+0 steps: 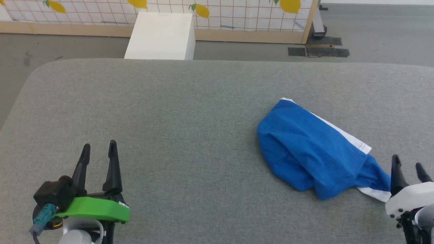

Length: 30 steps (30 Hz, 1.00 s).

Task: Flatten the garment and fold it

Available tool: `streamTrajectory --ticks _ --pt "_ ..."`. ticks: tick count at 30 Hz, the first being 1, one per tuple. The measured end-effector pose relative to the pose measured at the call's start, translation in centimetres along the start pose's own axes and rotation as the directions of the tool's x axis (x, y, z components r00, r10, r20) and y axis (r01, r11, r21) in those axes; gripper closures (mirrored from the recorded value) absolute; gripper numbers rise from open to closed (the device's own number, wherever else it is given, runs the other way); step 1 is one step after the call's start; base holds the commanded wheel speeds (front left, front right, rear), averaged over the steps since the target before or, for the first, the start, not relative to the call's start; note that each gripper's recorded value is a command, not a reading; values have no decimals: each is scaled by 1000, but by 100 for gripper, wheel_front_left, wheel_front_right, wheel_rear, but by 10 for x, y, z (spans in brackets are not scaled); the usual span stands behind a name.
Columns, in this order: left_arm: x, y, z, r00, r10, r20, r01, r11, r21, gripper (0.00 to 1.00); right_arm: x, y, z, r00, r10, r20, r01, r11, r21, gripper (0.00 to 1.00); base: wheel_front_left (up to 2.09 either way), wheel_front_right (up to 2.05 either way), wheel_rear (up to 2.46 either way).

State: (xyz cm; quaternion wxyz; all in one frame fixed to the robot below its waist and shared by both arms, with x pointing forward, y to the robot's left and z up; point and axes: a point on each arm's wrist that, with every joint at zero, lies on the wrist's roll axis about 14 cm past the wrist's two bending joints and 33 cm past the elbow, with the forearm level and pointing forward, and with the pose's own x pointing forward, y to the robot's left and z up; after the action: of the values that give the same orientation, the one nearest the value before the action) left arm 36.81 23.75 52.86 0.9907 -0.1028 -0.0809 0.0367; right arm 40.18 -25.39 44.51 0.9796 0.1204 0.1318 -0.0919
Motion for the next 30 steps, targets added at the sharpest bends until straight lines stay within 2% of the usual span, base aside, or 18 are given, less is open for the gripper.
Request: streamTrajectory --ticks 3,6,10,12,16,18,22,23,25,29,30 --pt "2 -5 0 1000 -14 1 14 1000 -4 0 -1 10 13 998 33 55 -32 999 -17 0 0 0 0" --pt "3 -10 -2 1000 -28 -2 28 1000 -7 0 -2 48 6 990 141 -17 -142 987 -71 0 0 0 0" --pt "4 -12 -5 999 -35 -11 35 999 -10 0 -4 114 -9 938 305 -163 -327 936 -128 0 0 0 0" --pt "5 -11 -7 999 -33 -16 33 999 -16 0 -2 139 -12 909 351 -225 -390 906 -164 0 0 0 0" --pt "5 -8 -12 999 -28 -32 28 1000 -14 0 8 163 -22 874 352 -335 -446 853 -269 0 0 0 0" --pt "5 -5 -14 999 -23 -41 22 1000 -11 0 14 167 -33 860 313 -402 -457 822 -338 0 0 0 0" --pt "3 1 -19 998 -10 -60 10 1000 -2 0 17 166 -62 808 235 -540 -488 781 -389 0 0 0 0" --pt "3 2 -19 998 -6 -62 6 1000 -6 0 17 165 -69 794 219 -567 -493 777 -392 18 0 0 0" --pt "3 5 -18 998 4 -58 -4 1000 -13 0 17 171 -72 783 236 -575 -506 779 -370 99 0 0 0" --pt "1 12 -16 998 27 -54 -28 999 -17 0 14 206 -61 772 384 -506 -574 763 -297 100 0 0 0" --pt "0 13 -15 998 29 -51 -30 999 -16 0 1 235 -53 731 501 -463 -641 737 -216 100 0 0 0"
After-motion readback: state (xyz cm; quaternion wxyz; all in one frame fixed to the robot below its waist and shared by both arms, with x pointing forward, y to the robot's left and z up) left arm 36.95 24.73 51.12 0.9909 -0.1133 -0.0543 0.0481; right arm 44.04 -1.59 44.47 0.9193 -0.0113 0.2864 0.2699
